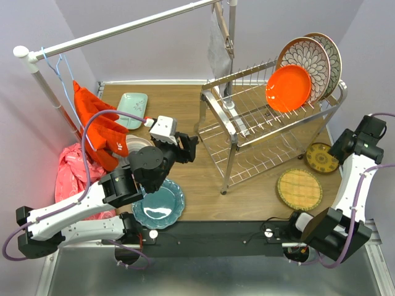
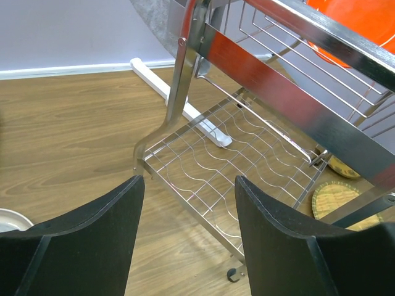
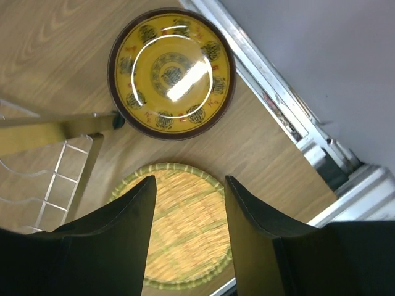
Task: Load the plates into the dish rack
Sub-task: Grab a plate with the right arm
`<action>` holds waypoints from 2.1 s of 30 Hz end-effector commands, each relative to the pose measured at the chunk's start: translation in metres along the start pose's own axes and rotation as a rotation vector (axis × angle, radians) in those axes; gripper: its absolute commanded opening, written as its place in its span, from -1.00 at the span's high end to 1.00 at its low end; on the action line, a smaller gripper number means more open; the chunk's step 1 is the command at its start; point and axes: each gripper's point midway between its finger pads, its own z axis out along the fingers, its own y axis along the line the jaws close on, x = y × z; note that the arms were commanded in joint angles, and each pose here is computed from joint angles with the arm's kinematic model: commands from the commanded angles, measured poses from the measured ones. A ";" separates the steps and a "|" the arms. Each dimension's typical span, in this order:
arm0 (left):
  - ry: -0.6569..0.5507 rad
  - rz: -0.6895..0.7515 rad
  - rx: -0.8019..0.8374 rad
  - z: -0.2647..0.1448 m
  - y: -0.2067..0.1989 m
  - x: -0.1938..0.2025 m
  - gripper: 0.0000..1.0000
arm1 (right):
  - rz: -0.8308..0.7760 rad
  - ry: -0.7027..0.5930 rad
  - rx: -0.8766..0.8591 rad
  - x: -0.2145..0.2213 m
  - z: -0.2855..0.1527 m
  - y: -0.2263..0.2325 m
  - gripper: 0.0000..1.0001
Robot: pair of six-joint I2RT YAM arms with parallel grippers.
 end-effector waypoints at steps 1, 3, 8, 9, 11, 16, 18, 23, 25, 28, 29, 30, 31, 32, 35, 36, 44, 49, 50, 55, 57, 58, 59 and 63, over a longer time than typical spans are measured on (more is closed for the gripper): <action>0.001 -0.018 0.018 0.001 -0.004 -0.003 -0.39 | -0.241 -0.014 -0.154 0.004 0.014 -0.003 -0.14; 0.008 -0.028 0.019 0.001 -0.005 -0.001 -0.38 | -0.311 -0.040 -0.245 0.004 0.014 0.002 -0.18; 0.011 -0.045 0.013 0.001 -0.004 0.001 -0.39 | -0.541 -0.091 -0.336 0.006 0.017 -0.003 -0.29; 0.014 -0.045 0.012 0.001 -0.004 0.002 -0.39 | -0.571 -0.084 -0.348 0.012 0.020 -0.004 -0.32; 0.016 -0.046 0.010 0.002 -0.003 0.003 -0.39 | -0.674 -0.085 -0.389 0.020 0.024 -0.003 -0.40; 0.024 -0.053 0.015 0.003 -0.006 0.005 -0.39 | -1.009 -0.066 -0.447 0.054 0.042 -0.011 -0.66; 0.030 -0.056 0.014 0.003 -0.007 0.006 -0.39 | -1.072 -0.061 -0.449 0.058 0.046 -0.016 -0.67; 0.029 -0.070 0.016 0.003 -0.008 0.006 -0.39 | -1.184 -0.091 -0.493 0.049 0.061 -0.026 -0.75; 0.028 -0.070 0.015 0.004 -0.007 0.006 -0.39 | -1.280 -0.094 -0.500 0.049 0.067 -0.030 -0.77; 0.032 -0.073 0.015 0.005 -0.009 0.009 -0.39 | -1.457 -0.107 -0.524 0.056 0.076 -0.034 -0.73; 0.036 -0.069 0.015 0.006 -0.009 0.010 -0.39 | -1.489 -0.127 -0.535 0.056 0.076 -0.031 -0.72; 0.038 -0.071 0.016 0.007 -0.010 0.011 -0.39 | -1.515 -0.142 -0.548 0.057 0.076 -0.029 -0.72; 0.038 -0.072 0.018 0.007 -0.010 0.011 -0.39 | -1.573 -0.168 -0.554 0.056 0.077 -0.027 -0.71; 0.041 -0.072 0.018 0.008 -0.011 0.012 -0.39 | -1.599 -0.190 -0.565 0.055 0.078 -0.024 -0.71; 0.045 -0.078 0.020 0.009 -0.013 0.013 -0.39 | -1.695 -0.214 -0.591 0.058 0.084 -0.022 -0.63; 0.045 -0.080 0.020 0.009 -0.014 0.013 -0.39 | -1.710 -0.210 -0.606 0.060 0.088 -0.022 -0.57; 0.057 -0.075 0.004 0.010 -0.012 0.013 -0.39 | -1.805 -0.242 -0.688 0.069 0.108 -0.017 -0.44; 0.058 -0.092 -0.004 0.009 -0.010 0.014 -0.39 | -1.864 -0.280 -0.688 0.081 0.118 -0.013 -0.42; 0.060 -0.093 -0.006 0.010 -0.010 0.015 -0.39 | -1.870 -0.281 -0.678 0.081 0.120 -0.014 -0.42; 0.062 -0.109 -0.012 0.009 -0.009 0.016 -0.39 | -1.875 -0.253 -0.676 0.087 0.134 -0.019 -0.38; 0.057 -0.116 -0.017 0.008 -0.008 0.015 -0.39 | -1.879 -0.262 -0.660 0.084 0.139 -0.019 -0.38; 0.058 -0.113 -0.021 0.009 -0.007 0.015 -0.39 | -1.878 -0.260 -0.664 0.085 0.141 -0.019 -0.37; 0.056 -0.116 -0.020 0.009 -0.007 0.015 -0.39 | -1.884 -0.263 -0.661 0.085 0.143 -0.019 -0.36; 0.056 -0.120 -0.023 0.009 -0.007 0.014 -0.39 | -1.896 -0.267 -0.685 0.090 0.148 -0.018 -0.25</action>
